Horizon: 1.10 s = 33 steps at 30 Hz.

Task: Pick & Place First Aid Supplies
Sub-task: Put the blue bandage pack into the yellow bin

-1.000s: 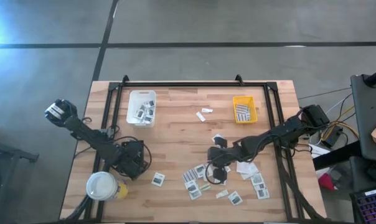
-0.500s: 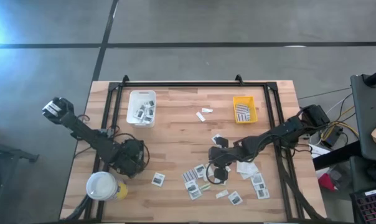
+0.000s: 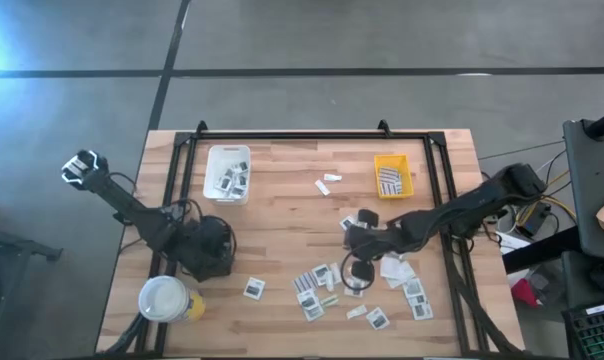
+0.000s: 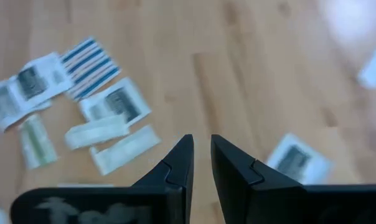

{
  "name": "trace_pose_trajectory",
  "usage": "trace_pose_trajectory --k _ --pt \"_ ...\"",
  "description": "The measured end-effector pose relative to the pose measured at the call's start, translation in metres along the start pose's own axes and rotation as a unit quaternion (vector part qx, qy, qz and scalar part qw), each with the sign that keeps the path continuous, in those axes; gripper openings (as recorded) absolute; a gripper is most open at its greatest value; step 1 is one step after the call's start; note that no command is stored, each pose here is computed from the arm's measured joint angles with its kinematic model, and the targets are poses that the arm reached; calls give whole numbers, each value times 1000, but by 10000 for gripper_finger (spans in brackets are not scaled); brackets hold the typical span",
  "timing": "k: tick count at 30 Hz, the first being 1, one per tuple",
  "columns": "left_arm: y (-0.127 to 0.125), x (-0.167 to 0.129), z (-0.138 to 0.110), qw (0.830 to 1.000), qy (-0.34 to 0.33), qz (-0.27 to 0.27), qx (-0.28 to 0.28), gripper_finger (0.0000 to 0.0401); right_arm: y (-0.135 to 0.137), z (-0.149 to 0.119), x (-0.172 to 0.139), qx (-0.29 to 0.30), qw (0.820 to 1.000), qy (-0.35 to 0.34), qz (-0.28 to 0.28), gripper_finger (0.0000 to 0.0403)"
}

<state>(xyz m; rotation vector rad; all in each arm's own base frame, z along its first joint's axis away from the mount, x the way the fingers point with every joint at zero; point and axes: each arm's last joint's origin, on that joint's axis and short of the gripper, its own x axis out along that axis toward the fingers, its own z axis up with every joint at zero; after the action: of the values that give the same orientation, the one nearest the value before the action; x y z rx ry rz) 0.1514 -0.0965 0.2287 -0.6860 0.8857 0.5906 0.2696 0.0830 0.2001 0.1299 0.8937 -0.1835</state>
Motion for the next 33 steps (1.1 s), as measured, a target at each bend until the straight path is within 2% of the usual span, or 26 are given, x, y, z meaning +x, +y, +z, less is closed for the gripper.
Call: trace_pose_trajectory --k 3,8,15,24,28,33 --pt "-10 -4 7 997 -60 -28 40 108 -5 1 -9 0 1000 -13 -29 54" --pt "-28 -8 15 980 -151 -82 102 108 -9 -1 -17 2 999 -13 -45 54" --pt "-53 -3 19 955 -204 -132 172 108 -5 -4 -14 11 999 -6 -40 54" --pt "-80 33 16 935 -206 -133 258 108 0 -9 -4 -1 999 13 -47 54" --pt "-92 55 19 926 -161 -185 285 108 0 -9 -3 0 999 11 -46 54" --pt "-108 84 25 901 -145 -265 311 108 1 -8 -3 1 999 9 -44 54"
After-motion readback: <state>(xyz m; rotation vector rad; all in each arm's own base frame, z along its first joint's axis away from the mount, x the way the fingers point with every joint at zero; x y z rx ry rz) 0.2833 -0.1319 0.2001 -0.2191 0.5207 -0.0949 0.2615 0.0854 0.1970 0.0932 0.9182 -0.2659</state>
